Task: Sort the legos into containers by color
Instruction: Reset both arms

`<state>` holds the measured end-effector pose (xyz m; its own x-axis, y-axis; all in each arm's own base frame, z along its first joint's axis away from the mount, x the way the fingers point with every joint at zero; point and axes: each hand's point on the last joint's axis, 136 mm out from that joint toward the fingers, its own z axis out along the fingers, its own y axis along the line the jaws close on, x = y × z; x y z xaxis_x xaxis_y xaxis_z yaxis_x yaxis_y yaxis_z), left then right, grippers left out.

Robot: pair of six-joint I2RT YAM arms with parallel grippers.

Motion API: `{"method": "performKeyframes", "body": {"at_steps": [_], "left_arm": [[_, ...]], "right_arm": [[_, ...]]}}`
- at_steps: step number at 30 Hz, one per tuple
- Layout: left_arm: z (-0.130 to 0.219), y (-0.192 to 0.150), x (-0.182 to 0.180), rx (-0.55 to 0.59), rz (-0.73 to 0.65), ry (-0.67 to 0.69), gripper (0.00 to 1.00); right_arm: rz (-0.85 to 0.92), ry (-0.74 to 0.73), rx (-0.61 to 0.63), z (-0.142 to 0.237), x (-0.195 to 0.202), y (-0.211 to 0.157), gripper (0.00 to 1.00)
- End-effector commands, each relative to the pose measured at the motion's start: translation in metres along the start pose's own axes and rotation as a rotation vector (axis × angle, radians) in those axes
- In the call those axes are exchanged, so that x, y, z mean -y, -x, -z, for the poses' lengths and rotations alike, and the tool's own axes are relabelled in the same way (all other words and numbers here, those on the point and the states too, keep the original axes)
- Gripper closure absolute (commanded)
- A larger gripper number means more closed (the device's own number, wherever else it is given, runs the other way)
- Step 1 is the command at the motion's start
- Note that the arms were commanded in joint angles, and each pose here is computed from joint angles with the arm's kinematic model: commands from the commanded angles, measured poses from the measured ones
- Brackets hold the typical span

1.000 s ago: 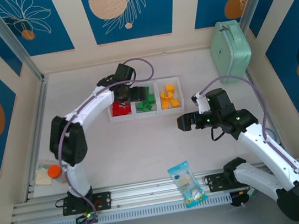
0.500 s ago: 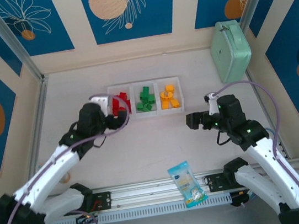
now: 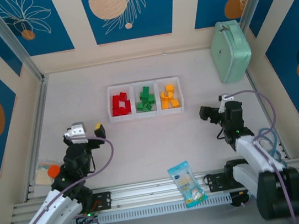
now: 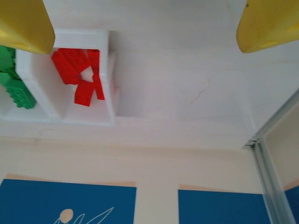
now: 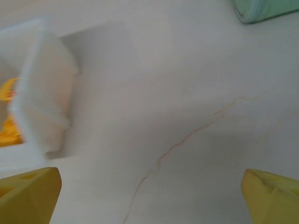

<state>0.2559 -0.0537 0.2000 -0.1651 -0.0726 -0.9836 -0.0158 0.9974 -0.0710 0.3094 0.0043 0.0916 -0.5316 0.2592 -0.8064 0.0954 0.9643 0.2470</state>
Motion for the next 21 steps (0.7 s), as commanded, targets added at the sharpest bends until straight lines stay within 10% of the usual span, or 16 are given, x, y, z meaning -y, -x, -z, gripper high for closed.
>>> {"method": "performKeyframes", "body": {"at_steps": [1, 9, 21], "left_arm": [[0.001, -0.006, -0.011, 0.000, -0.074, 0.058, 0.01], [-0.012, -0.002, -0.006, 0.125, -0.211, 0.054, 0.01], [-0.098, -0.054, -0.022, -0.081, -0.170, -0.001, 0.01]], "right_arm": [[0.024, 0.054, 0.193, -0.020, -0.009, 0.044, 0.01], [0.210, 0.164, 0.183, -0.052, -0.038, 0.054, 0.01], [0.205, 0.198, 0.156, -0.072, -0.037, 0.041, 0.01]]}}
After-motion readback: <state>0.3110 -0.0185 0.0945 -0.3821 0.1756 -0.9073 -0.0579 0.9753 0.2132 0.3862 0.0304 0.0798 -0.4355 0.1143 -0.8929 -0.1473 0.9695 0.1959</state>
